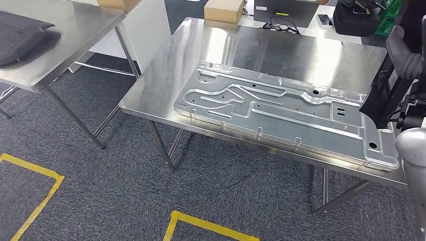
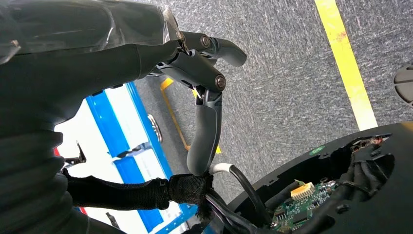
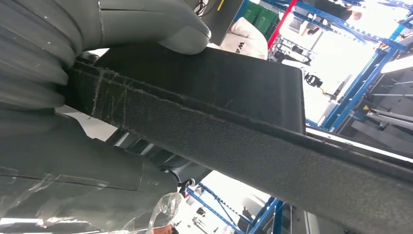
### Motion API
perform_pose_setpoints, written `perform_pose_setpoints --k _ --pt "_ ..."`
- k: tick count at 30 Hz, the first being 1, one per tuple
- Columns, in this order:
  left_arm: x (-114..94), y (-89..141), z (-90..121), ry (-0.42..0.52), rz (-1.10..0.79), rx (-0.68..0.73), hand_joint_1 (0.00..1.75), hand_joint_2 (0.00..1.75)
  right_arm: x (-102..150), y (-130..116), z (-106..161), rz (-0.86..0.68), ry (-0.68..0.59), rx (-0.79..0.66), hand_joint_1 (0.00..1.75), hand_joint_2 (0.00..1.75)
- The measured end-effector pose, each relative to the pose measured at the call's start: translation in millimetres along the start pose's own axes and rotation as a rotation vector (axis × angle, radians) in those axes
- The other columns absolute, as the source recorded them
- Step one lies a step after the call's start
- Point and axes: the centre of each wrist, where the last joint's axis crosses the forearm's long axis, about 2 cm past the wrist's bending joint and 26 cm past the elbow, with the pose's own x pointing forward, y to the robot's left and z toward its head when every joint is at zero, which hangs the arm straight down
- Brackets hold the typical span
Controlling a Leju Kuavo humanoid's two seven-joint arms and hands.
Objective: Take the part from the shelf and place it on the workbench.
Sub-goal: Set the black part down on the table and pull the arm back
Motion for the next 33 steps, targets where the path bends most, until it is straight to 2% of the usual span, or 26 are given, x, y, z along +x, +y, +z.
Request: perform_pose_setpoints --k 33 --pt "2 -6 0 -0.001 0.020 -0.029 0.00 1.75 -12 13 5 -0.026 0.048 0.047 1.75 1.75"
